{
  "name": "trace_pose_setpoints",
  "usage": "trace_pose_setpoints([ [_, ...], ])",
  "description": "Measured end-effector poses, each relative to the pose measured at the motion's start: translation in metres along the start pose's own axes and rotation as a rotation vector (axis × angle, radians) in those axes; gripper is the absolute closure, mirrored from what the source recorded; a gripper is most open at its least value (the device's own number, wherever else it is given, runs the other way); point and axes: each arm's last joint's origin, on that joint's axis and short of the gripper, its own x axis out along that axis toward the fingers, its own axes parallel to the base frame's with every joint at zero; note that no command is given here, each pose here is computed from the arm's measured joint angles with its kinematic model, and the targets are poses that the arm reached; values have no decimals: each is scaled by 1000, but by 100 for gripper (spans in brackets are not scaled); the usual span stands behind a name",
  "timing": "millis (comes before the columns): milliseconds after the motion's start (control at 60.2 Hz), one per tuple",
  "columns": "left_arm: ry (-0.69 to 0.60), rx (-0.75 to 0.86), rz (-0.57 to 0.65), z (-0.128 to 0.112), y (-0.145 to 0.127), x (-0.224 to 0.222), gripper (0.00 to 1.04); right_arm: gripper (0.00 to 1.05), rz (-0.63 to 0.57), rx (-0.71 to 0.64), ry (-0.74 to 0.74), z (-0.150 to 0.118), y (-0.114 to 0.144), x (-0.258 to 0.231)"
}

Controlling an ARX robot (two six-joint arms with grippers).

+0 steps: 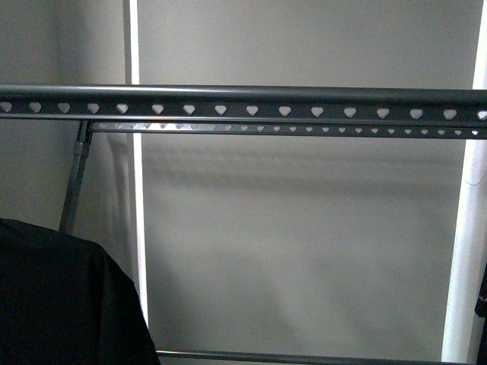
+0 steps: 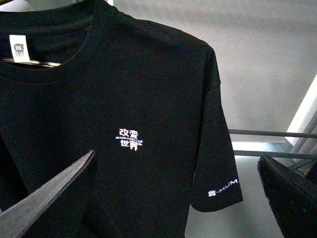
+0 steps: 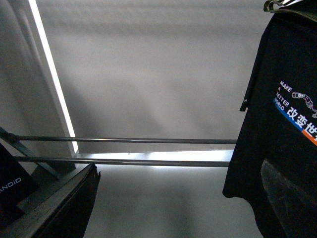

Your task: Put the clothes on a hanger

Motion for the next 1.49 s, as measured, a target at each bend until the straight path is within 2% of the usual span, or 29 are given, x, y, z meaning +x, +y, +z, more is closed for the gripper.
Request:
trace_pose_setpoints([
  [531, 21, 14, -17, 0, 0, 1, 7, 7, 0, 0, 0, 0, 0, 0],
  [598, 238, 77, -240, 0, -1, 4, 7, 7, 0, 0, 0, 0, 0, 0],
  [648, 278, 67, -341, 8, -3, 12, 7, 7, 3, 0, 0, 0, 0, 0],
  [681, 270, 55, -349, 17, -3, 19, 7, 7, 2, 0, 0, 0, 0, 0],
  [830, 154, -100, -210, 76, 2, 59, 7, 7, 0, 0, 0, 0, 0, 0],
  [897, 123, -251, -127, 101, 3, 87, 7, 7, 0, 0, 0, 0, 0, 0],
  [946, 127, -368, -69, 111, 5, 110, 7, 7, 1, 0, 0, 0, 0, 0],
  [996, 157, -506, -5, 113, 8, 137, 7, 7, 1, 0, 0, 0, 0, 0],
  [1113, 166, -714, 156, 118, 15, 184, 7, 7, 0, 0, 0, 0, 0, 0],
  [1179, 154, -773, 209, 121, 17, 205, 7, 7, 0, 0, 0, 0, 0, 0],
  [1328, 177, -814, 261, 121, 12, 232, 7, 7, 0, 0, 0, 0, 0, 0],
  [1494, 227, -778, 301, 114, 4, 261, 7, 7, 0, 0, 0, 0, 0, 0],
])
